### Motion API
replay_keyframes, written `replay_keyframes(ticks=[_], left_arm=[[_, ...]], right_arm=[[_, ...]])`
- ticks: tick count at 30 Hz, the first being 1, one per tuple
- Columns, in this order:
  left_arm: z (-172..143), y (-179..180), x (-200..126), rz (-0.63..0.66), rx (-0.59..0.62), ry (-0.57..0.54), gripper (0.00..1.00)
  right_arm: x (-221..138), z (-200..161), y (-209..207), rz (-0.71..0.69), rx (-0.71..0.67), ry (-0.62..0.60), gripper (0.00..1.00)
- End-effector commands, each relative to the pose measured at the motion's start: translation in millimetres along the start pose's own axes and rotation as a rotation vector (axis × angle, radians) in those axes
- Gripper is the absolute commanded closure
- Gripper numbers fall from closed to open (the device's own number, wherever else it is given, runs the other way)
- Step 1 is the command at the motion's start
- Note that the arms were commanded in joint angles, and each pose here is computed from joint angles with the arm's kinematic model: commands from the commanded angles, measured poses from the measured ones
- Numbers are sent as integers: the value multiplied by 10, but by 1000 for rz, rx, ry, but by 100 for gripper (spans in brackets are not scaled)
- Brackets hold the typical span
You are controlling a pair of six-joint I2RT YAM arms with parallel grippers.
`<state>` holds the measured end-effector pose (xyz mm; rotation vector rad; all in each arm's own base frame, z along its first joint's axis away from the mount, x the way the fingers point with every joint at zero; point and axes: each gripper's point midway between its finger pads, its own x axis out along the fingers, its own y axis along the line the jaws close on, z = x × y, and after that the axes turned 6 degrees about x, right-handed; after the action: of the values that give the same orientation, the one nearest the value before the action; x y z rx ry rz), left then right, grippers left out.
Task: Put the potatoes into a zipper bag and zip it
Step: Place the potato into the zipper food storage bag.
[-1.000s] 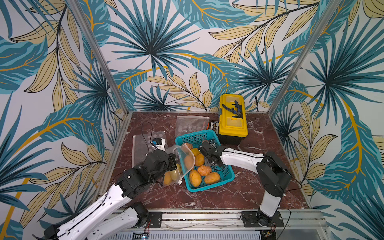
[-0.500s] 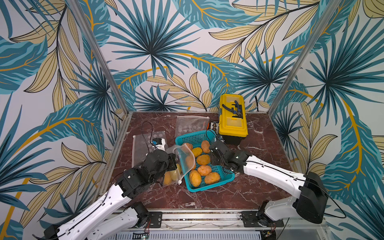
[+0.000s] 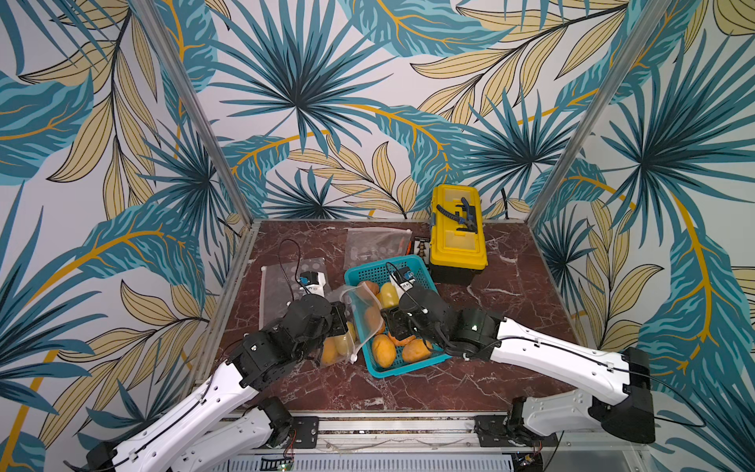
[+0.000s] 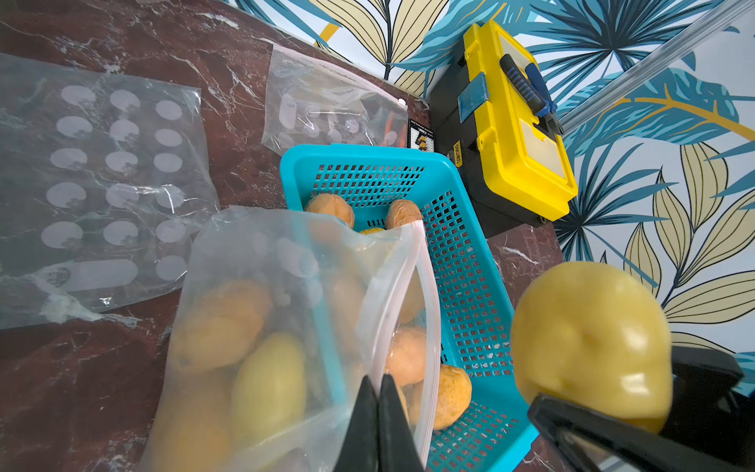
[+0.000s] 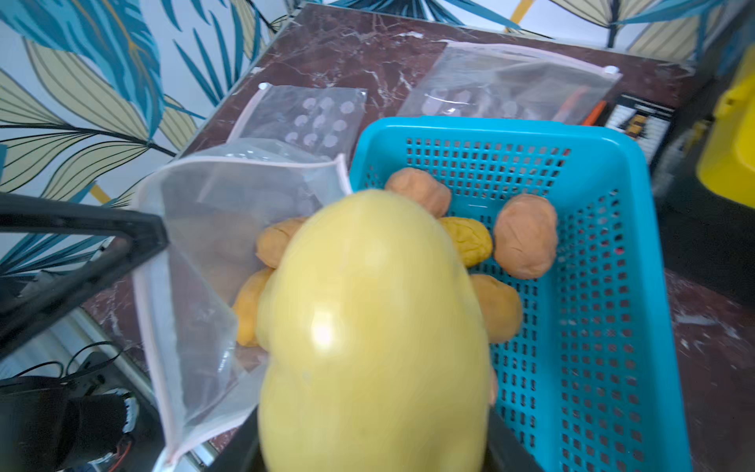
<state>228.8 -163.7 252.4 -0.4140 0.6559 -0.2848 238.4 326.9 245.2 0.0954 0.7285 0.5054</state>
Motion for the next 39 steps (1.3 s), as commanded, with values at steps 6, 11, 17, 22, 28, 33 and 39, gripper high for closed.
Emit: replay_keyframes(ticks=[6, 11, 17, 22, 28, 33, 39], left_arm=[[28, -25, 4, -13, 2, -12, 100], [29, -32, -1, -17, 3, -11, 100], [24, -27, 0, -17, 3, -11, 100], [27, -26, -5, -17, 3, -12, 100], [25, -23, -2, -15, 3, -12, 100], [29, -24, -4, -15, 3, -14, 100], [26, -21, -4, -15, 1, -14, 100]], right_arm=[[405, -59, 387, 75, -43, 77, 70], [560, -80, 454, 69, -50, 96, 69], [677, -93, 473, 48, -57, 109, 56], [718, -98, 463, 31, -60, 112, 42], [734, -101, 460, 22, -63, 119, 26], [634, -51, 387, -4, -58, 104, 21], [296, 20, 49, -88, -33, 26, 22]])
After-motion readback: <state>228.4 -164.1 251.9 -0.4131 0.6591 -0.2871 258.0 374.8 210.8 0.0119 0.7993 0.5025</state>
